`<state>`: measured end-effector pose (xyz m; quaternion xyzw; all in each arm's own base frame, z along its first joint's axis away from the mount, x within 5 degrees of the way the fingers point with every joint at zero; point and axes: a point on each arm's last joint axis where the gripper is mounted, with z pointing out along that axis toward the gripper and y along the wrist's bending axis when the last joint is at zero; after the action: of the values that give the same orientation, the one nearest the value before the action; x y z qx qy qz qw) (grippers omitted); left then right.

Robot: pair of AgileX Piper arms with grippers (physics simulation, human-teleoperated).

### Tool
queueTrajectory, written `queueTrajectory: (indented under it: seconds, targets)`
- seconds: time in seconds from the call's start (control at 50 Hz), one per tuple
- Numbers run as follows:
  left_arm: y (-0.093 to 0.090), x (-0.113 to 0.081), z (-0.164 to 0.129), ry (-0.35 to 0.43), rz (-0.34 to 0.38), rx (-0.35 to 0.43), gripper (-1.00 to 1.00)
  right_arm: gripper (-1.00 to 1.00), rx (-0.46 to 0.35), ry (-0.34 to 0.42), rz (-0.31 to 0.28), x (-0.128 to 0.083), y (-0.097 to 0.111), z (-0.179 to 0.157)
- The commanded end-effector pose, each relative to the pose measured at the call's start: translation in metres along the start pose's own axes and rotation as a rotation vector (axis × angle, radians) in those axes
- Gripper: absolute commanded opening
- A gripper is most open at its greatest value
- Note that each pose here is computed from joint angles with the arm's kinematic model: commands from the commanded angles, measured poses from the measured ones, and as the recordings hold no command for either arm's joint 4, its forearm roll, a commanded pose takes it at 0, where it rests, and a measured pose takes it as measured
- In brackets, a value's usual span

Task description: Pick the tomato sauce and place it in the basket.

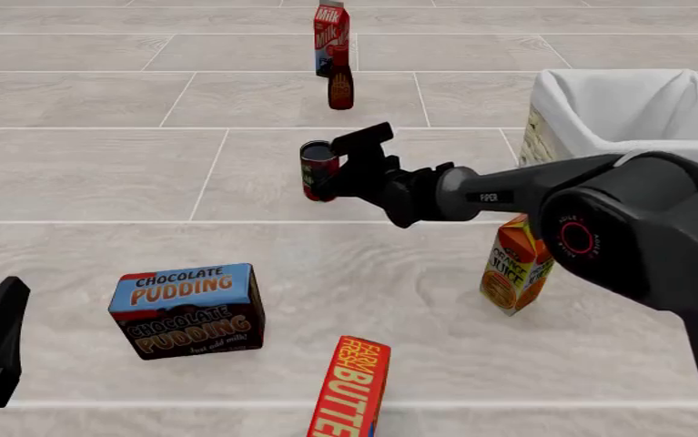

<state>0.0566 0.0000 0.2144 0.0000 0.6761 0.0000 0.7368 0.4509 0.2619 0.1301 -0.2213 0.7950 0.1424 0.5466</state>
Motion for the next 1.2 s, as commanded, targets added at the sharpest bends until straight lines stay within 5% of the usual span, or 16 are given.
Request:
queueTrajectory:
  seconds: [0.02,1.2]
  targets:
    - [0.000,0.000,0.000,0.000,0.000,0.000,1.00,1.00,0.003,0.005,0.002,0.003,-0.002,0.004]
    - [0.000,0.000,0.000,0.000,0.000,0.000,1.00,1.00,0.001,0.020,0.022,0.011,-0.001,0.020]
